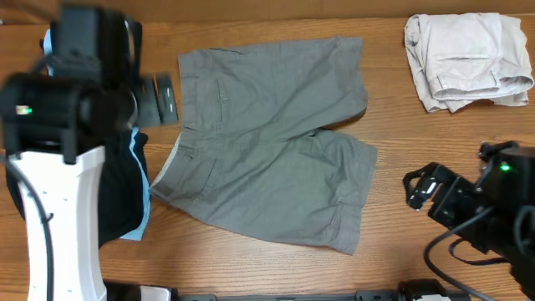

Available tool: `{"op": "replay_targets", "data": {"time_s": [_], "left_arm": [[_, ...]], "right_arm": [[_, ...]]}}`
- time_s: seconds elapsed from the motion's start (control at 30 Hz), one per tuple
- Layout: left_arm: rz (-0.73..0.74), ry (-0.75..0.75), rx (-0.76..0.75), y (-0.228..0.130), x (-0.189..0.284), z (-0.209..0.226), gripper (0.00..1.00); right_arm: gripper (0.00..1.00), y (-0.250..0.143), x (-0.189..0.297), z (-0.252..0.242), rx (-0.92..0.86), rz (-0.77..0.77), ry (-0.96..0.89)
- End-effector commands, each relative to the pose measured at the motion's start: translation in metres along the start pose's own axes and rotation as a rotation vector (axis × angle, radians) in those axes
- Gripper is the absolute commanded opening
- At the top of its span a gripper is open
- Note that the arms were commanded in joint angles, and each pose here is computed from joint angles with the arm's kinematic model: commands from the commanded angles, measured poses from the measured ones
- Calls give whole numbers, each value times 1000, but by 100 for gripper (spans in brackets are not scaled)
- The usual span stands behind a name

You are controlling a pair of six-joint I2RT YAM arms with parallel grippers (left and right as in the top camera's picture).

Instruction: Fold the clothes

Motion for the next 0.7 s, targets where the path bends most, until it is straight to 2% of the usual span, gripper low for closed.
{"op": "replay_targets", "data": {"time_s": [0.0,0.1,0.2,0.33,0.5,0.67], "left_arm": [[89,172,274,-27,-46,14,100],[165,230,456,-50,-92,12,100],[223,234,482,-69,-141,8,100],[275,212,515,-95,-193,6,99],[265,208,593,-113,-224,6,96],[237,163,607,-127,-250,2,84]], "right_arm": [[100,-7,-32,5,-39,107,24],[100,-12,-65,10,-17,180,88],[99,-23,-99,3,-28,260,91],[91,-44,-137,-14,-37,356,36],[90,-63,-163,-14,15,419,42],[82,-77,-176,-4,59,444,7]]}}
Point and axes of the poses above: each gripper's point midway between its finger pads, its own x axis back along the fingers, its own z axis along the line the jaws close on, y = z × x, the point moved 4 cm from there along x, back along the fingers, and after that the axes turned 3 degrees about -x, right-handed, at the moved point
